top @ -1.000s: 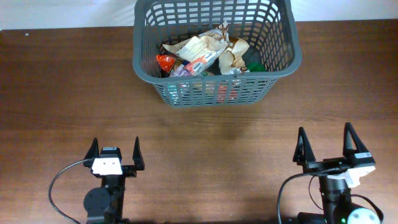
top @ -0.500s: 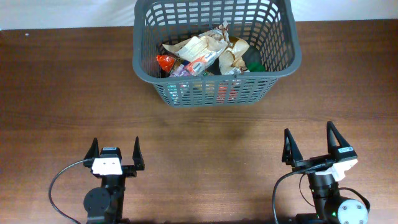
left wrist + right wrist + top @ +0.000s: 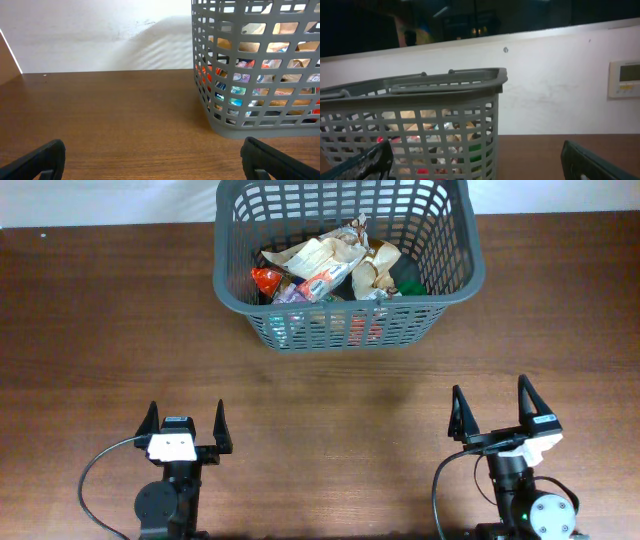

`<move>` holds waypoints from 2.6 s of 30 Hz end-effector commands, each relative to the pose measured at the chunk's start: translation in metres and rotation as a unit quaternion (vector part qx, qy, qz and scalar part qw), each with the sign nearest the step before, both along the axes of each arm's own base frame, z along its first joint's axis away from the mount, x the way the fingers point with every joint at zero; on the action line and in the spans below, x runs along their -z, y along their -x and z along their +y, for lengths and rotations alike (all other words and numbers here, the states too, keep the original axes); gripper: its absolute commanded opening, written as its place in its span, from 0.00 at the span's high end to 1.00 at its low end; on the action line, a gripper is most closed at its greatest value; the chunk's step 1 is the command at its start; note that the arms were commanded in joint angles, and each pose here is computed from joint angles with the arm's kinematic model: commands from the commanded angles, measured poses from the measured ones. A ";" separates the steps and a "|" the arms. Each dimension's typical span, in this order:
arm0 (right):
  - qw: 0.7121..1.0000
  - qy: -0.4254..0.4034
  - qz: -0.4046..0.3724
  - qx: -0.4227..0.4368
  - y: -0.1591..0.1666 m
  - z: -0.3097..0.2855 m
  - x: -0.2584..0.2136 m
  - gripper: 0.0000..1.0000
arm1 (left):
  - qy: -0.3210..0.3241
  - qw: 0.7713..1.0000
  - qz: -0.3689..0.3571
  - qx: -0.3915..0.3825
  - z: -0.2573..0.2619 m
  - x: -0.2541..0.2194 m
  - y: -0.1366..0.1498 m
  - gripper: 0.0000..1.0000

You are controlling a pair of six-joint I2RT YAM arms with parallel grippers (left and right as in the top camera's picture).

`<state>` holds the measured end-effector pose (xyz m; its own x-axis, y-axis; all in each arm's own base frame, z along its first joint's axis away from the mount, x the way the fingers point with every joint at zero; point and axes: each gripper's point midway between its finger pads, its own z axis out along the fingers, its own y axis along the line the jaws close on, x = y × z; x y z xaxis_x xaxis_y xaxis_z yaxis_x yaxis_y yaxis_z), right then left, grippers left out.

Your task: Pack container

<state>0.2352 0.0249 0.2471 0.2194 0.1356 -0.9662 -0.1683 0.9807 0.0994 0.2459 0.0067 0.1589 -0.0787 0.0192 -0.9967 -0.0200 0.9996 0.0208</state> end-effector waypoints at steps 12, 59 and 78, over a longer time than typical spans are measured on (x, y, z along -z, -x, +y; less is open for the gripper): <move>1.000 -0.007 0.002 0.023 -0.004 -0.007 0.014 0.01 | 0.003 1.000 -0.001 -0.006 0.002 0.002 0.000 0.01; 0.985 -0.004 0.159 0.060 -0.011 -0.020 0.091 0.01 | 0.003 1.000 -0.001 -0.006 0.002 0.002 0.000 0.01; 0.985 -0.004 0.159 0.060 -0.011 -0.020 0.091 0.01 | 0.003 1.000 -0.001 -0.006 0.002 0.002 0.000 0.01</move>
